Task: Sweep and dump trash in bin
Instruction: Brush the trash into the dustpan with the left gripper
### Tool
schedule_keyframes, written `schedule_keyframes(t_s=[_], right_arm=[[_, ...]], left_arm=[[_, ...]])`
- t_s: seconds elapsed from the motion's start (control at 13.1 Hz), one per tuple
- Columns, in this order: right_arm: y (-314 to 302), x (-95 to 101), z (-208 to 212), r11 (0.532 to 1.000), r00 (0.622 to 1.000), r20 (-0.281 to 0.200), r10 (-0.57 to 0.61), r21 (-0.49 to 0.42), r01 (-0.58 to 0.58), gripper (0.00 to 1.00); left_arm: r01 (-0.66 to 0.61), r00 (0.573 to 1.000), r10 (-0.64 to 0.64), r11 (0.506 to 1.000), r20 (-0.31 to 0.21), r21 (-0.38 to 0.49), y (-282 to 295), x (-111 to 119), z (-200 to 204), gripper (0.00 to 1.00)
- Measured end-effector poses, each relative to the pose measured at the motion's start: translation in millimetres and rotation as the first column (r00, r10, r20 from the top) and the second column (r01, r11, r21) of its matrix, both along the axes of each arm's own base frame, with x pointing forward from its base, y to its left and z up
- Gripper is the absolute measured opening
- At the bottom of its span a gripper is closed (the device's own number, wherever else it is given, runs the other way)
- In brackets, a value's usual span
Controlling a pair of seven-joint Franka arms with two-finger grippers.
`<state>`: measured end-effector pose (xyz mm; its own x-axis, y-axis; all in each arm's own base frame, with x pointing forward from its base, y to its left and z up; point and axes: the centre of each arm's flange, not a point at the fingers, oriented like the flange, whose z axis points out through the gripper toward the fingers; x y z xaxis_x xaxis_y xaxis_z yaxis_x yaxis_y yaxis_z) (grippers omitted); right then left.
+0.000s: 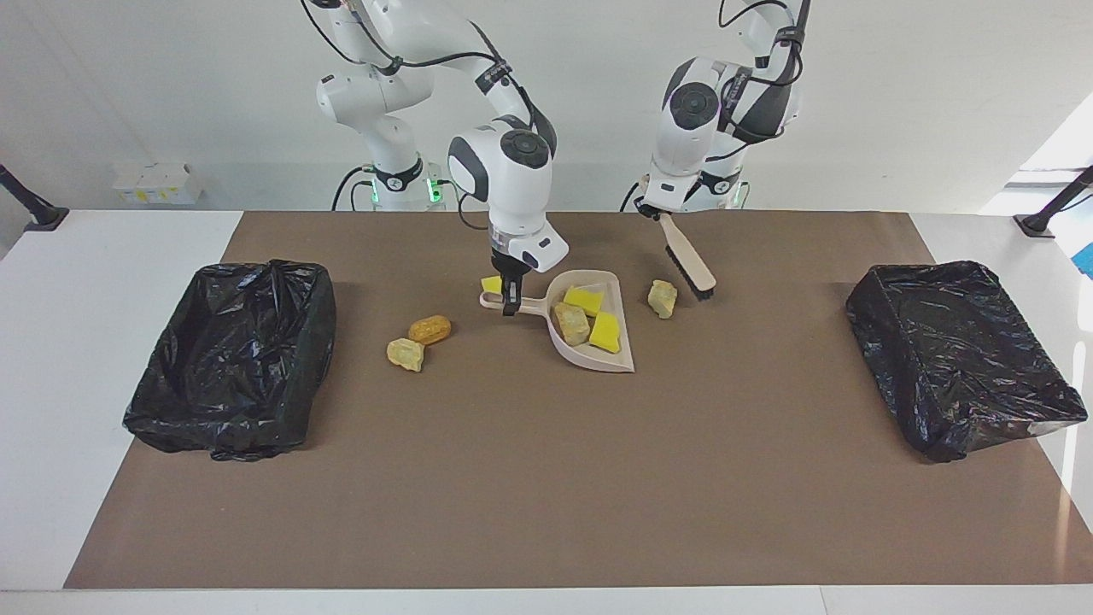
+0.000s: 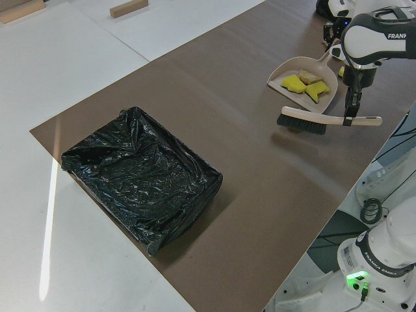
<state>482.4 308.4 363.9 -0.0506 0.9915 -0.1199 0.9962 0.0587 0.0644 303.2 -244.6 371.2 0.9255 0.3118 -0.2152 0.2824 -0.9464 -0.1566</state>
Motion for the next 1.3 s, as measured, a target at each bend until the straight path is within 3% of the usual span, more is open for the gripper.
schedule_keyframes(t_s=[0.23, 0.54, 0.99, 1.3], right_arm=[[0, 0.1, 0, 1.000, 1.000, 0.000, 0.000, 0.000, 0.000, 0.32], [0, 0.5, 1, 1.000, 1.000, 0.002, 0.000, 0.001, 0.000, 0.32], [0, 0.8, 0, 1.000, 1.000, 0.001, 0.000, 0.001, 0.000, 0.32], [0, 1.2, -1, 1.000, 1.000, 0.000, -0.007, 0.001, 0.007, 0.32]], left_arm=[[0.035, 0.994, -0.025, 0.995, 0.110, -0.090, -26, -2, -13, 0.26], [0.155, 0.973, -0.120, 0.973, 0.198, -0.173, -68, -12, -16, 0.26], [0.197, 0.968, -0.163, 0.964, 0.192, -0.177, -79, 2, -23, 0.26], [0.146, 0.976, -0.121, 0.980, 0.179, -0.133, -41, 33, -25, 0.26]])
